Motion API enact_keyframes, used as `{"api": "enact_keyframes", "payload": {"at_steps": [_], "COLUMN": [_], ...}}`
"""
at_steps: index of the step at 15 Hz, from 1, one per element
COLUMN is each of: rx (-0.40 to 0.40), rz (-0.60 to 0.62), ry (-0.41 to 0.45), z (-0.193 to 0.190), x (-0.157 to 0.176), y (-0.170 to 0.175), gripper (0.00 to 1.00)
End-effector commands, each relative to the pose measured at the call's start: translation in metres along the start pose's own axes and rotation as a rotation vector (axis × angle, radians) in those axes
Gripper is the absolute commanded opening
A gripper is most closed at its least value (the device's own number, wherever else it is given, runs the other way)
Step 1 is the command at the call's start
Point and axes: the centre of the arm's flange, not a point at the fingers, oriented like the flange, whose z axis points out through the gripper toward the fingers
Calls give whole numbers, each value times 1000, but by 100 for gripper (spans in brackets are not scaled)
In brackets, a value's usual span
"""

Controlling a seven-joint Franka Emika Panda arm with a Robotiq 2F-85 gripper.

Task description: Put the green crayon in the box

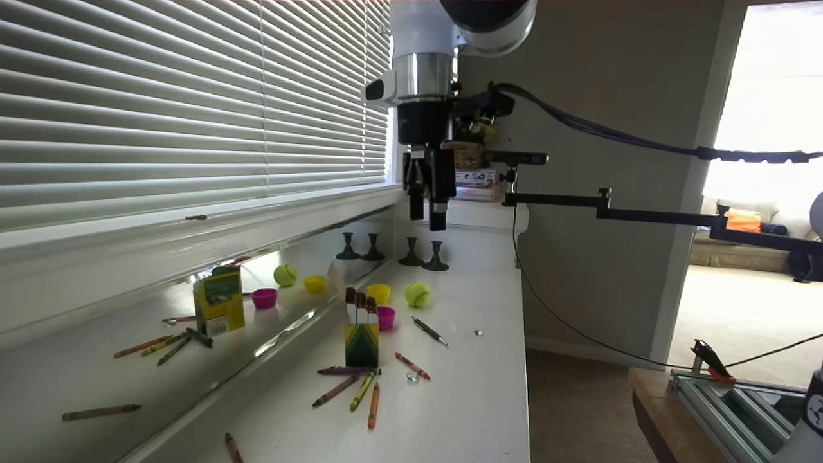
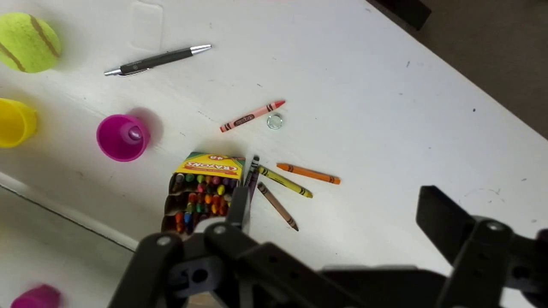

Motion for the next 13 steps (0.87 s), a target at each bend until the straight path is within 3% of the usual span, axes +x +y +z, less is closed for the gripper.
{"api": "enact_keyframes", "payload": {"at_steps": [1,13], "rx": [-7,-4], "rz": [45,57], "ry": [12,8], "z": [-7,-5], "x": [1,2], "y": [-6,-7], "gripper": [100,100]}}
